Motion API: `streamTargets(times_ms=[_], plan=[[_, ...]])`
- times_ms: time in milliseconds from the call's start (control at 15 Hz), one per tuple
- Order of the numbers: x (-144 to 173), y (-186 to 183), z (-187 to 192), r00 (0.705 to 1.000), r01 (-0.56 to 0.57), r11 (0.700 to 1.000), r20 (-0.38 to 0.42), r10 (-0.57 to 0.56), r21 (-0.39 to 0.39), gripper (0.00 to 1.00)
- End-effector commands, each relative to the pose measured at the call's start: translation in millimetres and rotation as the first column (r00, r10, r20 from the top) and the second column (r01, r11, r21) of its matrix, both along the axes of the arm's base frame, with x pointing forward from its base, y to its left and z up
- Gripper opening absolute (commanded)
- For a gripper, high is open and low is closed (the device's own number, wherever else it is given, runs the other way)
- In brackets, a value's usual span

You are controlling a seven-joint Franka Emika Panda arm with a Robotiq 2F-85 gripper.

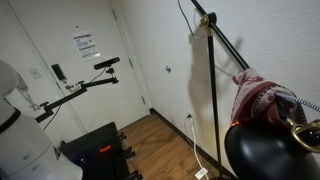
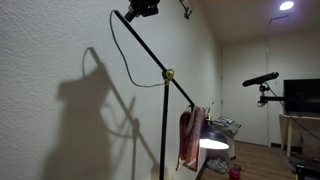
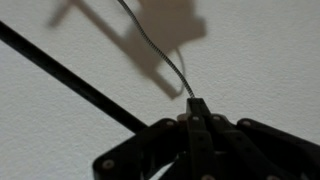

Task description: Move the lamp upwards

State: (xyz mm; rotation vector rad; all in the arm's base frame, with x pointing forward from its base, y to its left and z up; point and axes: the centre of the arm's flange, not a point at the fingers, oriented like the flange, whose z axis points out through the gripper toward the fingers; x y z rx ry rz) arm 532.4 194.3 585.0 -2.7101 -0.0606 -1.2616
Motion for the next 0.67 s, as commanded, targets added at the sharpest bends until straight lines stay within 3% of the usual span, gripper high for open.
streamTargets(times_ms=[0,333,400,600], plan=[[-19,8,22,0.99,0.043,0.999,0.133,-0.04,-0.019,0.0],[-2,-4,46,0.945,0.152,0.987,0.285,-0.16,0.052,0.0],[-12,-13,47,0.967,0.114,0.993,0.229,-0.115,0.018,0.01],[-9,-20,53,0.955,0.147,0.988,0.254,-0.152,0.038,0.01]])
